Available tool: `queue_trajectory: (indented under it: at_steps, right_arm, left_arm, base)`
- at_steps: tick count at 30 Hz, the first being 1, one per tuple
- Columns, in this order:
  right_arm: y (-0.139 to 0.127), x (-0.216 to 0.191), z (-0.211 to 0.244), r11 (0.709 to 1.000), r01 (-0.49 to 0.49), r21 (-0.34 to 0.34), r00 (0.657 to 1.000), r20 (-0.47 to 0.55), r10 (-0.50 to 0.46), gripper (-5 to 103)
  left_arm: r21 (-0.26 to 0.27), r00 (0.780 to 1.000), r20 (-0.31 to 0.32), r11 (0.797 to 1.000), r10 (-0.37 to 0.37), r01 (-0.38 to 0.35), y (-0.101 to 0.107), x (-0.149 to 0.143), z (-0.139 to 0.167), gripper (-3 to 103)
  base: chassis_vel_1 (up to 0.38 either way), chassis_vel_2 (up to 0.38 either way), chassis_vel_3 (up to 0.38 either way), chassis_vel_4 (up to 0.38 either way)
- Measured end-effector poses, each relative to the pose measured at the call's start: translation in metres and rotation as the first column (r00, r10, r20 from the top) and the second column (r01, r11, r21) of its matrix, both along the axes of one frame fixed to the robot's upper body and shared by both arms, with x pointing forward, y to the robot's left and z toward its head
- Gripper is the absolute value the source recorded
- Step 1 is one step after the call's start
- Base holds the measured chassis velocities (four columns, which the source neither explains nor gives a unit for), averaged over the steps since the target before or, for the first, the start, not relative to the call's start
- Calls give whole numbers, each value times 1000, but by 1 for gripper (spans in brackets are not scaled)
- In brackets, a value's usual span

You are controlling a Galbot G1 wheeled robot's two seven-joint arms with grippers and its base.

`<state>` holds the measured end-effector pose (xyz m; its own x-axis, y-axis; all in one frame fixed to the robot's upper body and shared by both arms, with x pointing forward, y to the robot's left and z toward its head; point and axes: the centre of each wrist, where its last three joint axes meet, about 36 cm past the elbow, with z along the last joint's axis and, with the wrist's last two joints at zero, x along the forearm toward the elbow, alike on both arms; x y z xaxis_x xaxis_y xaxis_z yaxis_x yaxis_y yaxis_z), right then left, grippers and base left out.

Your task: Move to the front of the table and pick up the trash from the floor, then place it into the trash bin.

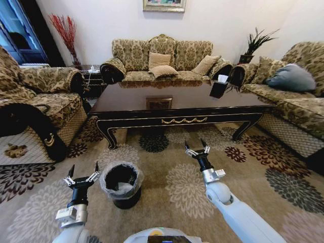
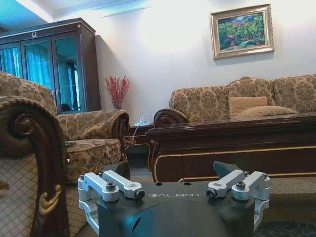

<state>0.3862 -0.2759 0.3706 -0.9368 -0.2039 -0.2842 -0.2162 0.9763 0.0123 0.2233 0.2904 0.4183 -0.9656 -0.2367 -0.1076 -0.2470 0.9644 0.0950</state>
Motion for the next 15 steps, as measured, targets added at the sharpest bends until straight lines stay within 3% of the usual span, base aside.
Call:
queue_trajectory:
  at_steps: [15]
  right_arm:
    - [0,0,0,1000,0,0,1000,-1,0,100]
  left_arm:
    - [0,1000,0,1000,0,0,0,0,0,100]
  base:
    - [286,-291,-294,291]
